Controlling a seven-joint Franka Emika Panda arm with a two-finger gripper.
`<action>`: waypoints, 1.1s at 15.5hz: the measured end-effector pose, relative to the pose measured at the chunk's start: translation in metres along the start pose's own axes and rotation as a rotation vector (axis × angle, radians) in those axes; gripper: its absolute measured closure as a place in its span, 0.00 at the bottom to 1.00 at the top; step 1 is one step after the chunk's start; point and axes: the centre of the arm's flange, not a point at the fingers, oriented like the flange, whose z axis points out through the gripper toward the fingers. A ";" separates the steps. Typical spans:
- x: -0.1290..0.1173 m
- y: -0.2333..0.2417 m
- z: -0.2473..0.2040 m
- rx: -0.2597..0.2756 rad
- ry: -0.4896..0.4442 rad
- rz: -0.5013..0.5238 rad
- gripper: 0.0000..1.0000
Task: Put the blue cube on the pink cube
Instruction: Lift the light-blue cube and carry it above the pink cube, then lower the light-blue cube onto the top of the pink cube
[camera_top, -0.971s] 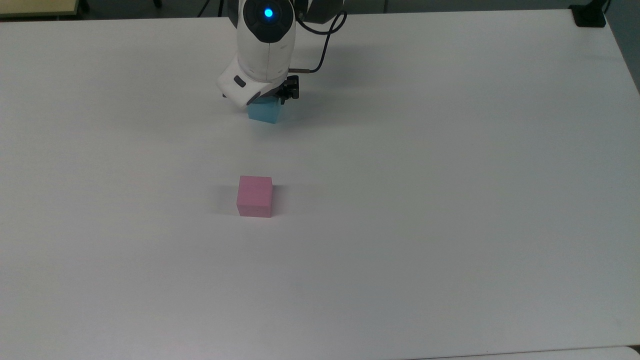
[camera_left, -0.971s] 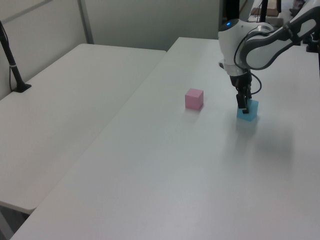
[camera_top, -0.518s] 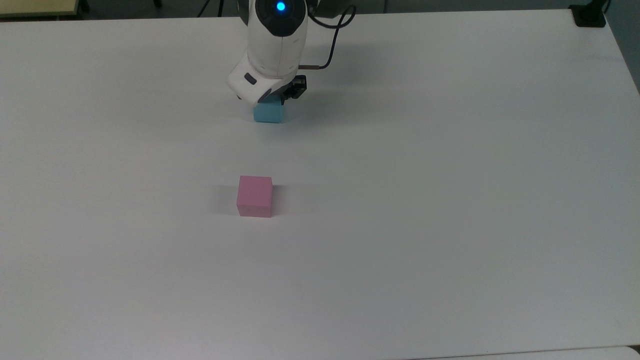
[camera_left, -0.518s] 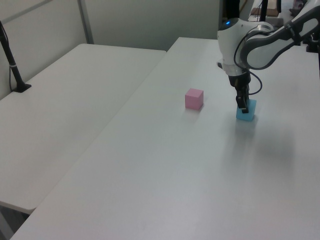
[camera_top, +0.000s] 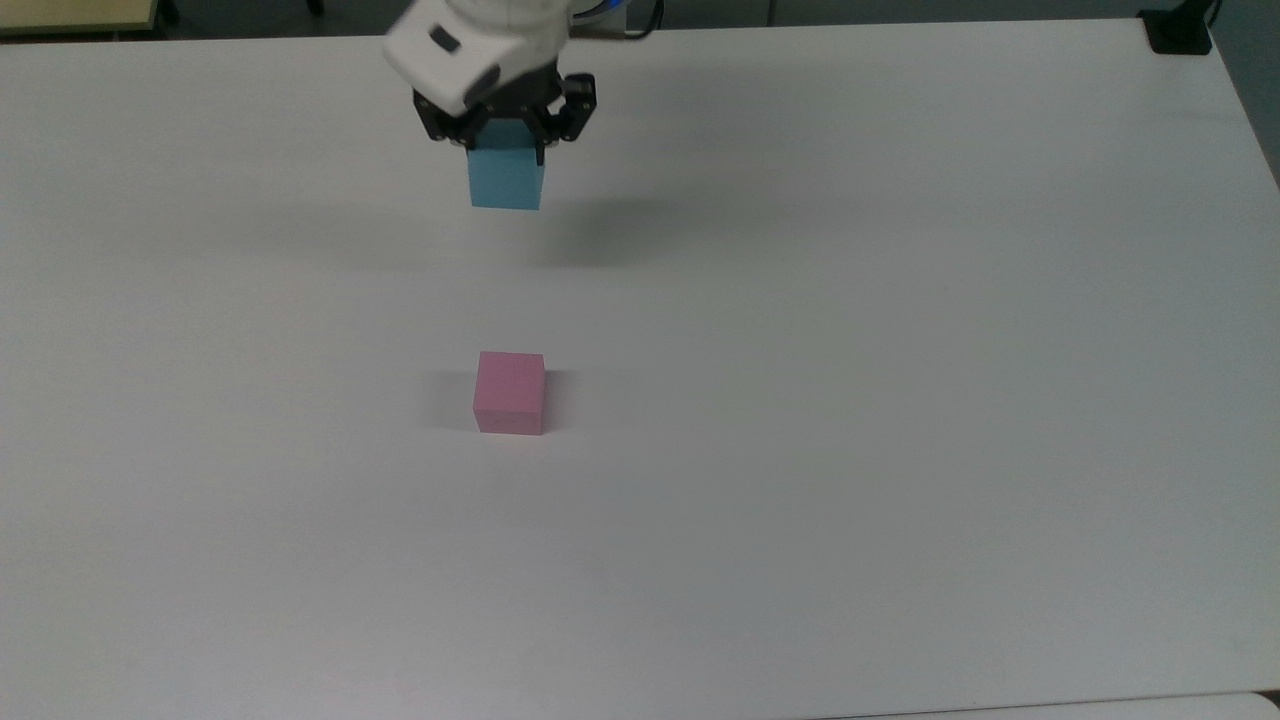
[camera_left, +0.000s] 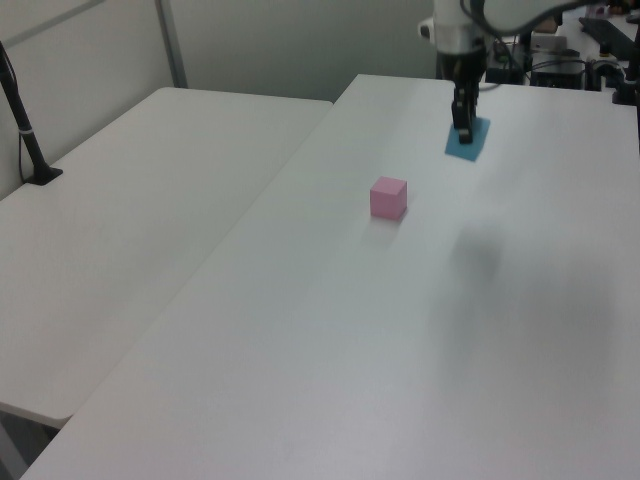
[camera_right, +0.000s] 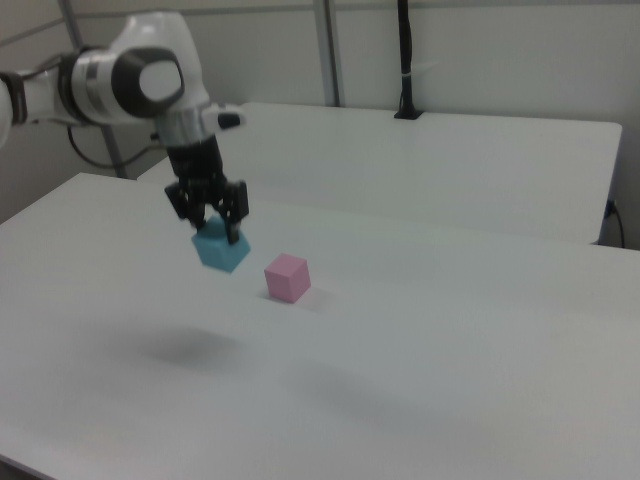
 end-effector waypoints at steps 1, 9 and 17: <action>0.004 0.004 -0.013 -0.002 0.026 0.006 0.44; 0.105 -0.004 0.049 -0.024 -0.053 0.011 0.44; 0.142 -0.014 0.083 -0.038 -0.050 0.006 0.44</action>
